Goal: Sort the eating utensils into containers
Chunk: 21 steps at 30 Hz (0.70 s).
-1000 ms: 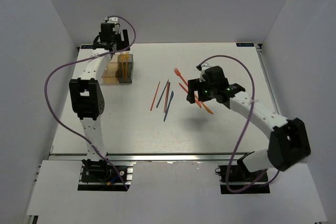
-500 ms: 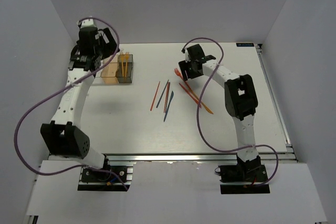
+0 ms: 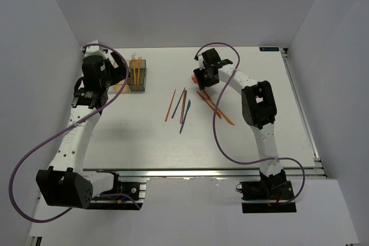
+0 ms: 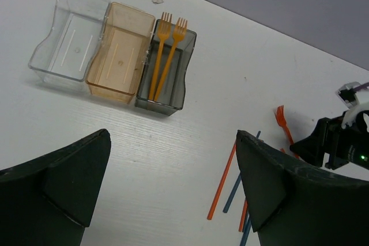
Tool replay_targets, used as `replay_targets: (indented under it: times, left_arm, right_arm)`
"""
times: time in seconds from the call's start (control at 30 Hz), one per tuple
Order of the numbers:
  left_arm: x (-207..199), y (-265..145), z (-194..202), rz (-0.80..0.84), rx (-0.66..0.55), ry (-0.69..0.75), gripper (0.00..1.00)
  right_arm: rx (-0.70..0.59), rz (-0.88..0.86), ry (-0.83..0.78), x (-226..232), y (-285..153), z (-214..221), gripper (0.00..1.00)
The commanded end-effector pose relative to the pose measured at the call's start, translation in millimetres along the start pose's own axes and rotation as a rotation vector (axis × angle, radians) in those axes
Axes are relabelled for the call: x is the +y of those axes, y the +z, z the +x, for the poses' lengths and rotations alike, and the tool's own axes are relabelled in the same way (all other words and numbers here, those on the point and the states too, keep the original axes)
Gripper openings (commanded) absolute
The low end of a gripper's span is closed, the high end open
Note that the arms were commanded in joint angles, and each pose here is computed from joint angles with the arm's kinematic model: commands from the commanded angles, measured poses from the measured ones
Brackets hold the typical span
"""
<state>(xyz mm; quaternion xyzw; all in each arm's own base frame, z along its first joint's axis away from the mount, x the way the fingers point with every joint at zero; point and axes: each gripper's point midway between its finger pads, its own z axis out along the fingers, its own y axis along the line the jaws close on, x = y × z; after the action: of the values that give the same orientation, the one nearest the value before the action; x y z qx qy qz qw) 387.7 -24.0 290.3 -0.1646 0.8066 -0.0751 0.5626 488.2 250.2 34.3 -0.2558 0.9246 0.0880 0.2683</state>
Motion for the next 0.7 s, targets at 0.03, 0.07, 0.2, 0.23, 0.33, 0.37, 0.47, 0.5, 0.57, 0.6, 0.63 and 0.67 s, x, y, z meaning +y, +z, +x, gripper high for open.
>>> replay_targets:
  times: [0.03, 0.07, 0.2, 0.23, 0.33, 0.37, 0.47, 0.5, 0.57, 0.6, 0.63, 0.67]
  left_arm:
    - [-10.8, 1.2, 4.8, 0.073, 0.011, 0.024, 0.98]
    - [-10.9, 1.6, 5.3, 0.074, 0.013, 0.024, 0.98]
    - [-13.1, 4.1, 10.1, 0.089, 0.031, 0.020, 0.98]
    - [-14.2, 4.8, 12.7, 0.095, 0.039, 0.021, 0.98]
    - [-17.6, 7.4, 23.9, 0.121, 0.076, 0.007, 0.98]
    - [-20.9, 8.2, 28.7, 0.141, 0.089, 0.000, 0.98]
    - [-47.6, 8.4, 47.4, 0.301, 0.144, -0.058, 0.98]
    - [-56.1, 9.0, 52.5, 0.339, 0.166, -0.113, 0.98]
    - [-77.5, 7.0, 57.0, 0.457, 0.164, -0.162, 0.98]
    - [-89.2, 3.8, 59.2, 0.498, 0.168, -0.204, 0.98]
    - [-102.8, 0.6, 46.7, 0.562, 0.105, -0.212, 0.98]
    - [-108.7, -1.0, 53.3, 0.592, 0.108, -0.227, 0.98]
  right_arm:
    - [-0.001, -0.003, -0.030, 3.1, 14.1, -8.8, 0.49]
    - [0.004, -0.003, -0.028, 3.1, 16.5, -7.4, 0.45]
    - [0.007, -0.003, -0.020, 3.1, 22.0, -6.3, 0.25]
    - [0.004, -0.004, -0.022, 3.9, 22.1, -7.1, 0.22]
    - [-0.009, 0.027, -0.019, -1.4, 20.7, -11.5, 0.00]
    - [-0.032, 0.031, -0.019, -2.0, 19.9, -18.1, 0.00]
    - [-0.097, 0.017, 0.011, -0.5, 6.0, -40.2, 0.00]
    - [-0.136, 0.012, 0.029, -1.1, -0.9, -52.0, 0.00]
    - [-0.227, -0.055, 0.083, 11.0, -33.4, -79.0, 0.00]
    - [-0.259, -0.075, 0.098, 15.3, -39.7, -82.7, 0.00]
    - [-0.325, -0.115, 0.129, 24.8, -71.2, -99.8, 0.00]
    - [-0.353, -0.130, 0.141, 27.4, -84.8, -104.2, 0.00]
